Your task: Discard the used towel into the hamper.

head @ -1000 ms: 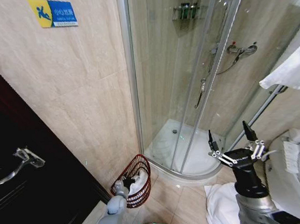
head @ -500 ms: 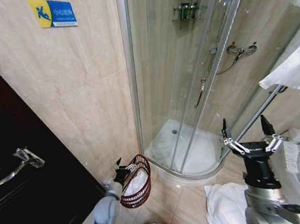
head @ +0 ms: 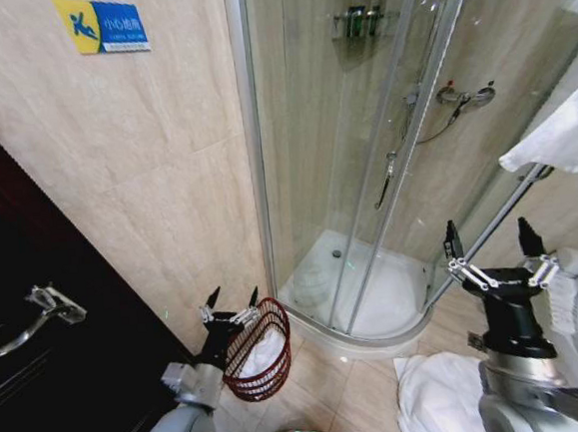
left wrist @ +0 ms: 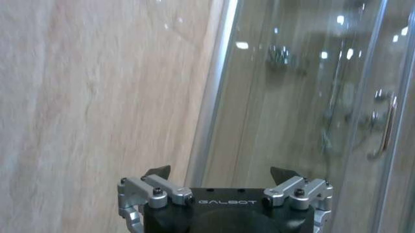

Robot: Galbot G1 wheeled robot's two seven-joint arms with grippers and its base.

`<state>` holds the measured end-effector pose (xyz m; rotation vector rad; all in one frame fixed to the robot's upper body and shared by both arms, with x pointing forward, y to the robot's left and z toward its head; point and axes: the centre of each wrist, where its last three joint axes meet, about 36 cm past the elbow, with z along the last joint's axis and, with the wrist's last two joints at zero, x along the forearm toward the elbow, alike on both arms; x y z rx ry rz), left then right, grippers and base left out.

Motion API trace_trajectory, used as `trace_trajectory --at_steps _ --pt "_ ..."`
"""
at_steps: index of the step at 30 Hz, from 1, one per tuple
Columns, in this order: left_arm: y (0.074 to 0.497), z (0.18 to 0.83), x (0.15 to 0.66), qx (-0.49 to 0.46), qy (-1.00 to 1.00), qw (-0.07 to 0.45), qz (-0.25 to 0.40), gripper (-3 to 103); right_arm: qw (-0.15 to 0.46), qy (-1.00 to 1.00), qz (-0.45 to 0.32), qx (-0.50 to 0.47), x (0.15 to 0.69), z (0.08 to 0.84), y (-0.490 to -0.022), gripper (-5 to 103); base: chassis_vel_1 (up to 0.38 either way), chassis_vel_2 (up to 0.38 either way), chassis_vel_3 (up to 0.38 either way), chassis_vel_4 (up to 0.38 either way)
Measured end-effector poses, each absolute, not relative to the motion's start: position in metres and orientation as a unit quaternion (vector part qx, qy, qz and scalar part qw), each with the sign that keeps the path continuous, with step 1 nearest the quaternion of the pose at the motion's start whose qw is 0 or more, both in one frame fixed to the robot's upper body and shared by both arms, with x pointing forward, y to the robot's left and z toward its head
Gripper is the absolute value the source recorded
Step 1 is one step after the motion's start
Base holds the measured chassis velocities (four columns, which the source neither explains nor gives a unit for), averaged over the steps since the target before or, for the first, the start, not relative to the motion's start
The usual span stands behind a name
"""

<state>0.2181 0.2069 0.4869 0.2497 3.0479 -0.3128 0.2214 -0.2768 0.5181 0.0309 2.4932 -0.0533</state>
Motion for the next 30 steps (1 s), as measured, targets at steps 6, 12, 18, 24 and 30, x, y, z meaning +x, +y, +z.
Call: trace_trajectory --at_steps 6,12,18,24,30 --pt "0.207 0.497 0.213 0.079 0.99 0.048 -0.102 97 0.318 0.948 -0.017 0.005 0.222 0.518 -0.277 100 0.0 0.0 0.0 0.0" --pt "0.209 0.484 0.216 0.073 0.992 0.042 -0.09 99 0.329 0.944 -0.013 0.001 0.223 0.521 -0.282 100 0.0 0.0 0.0 0.0" --pt "0.211 0.478 0.217 0.071 0.994 0.028 -0.075 100 0.33 0.944 -0.004 0.002 0.223 0.521 -0.281 100 0.0 0.0 0.0 0.0" --pt "0.211 0.477 0.217 0.071 0.994 0.027 -0.075 100 0.333 0.943 0.014 0.007 0.225 0.523 -0.284 100 0.0 0.0 0.0 0.0" --pt "0.211 0.477 0.217 0.072 0.994 0.027 -0.075 100 0.343 0.939 0.007 0.005 0.223 0.527 -0.296 100 0.0 0.0 0.0 0.0"
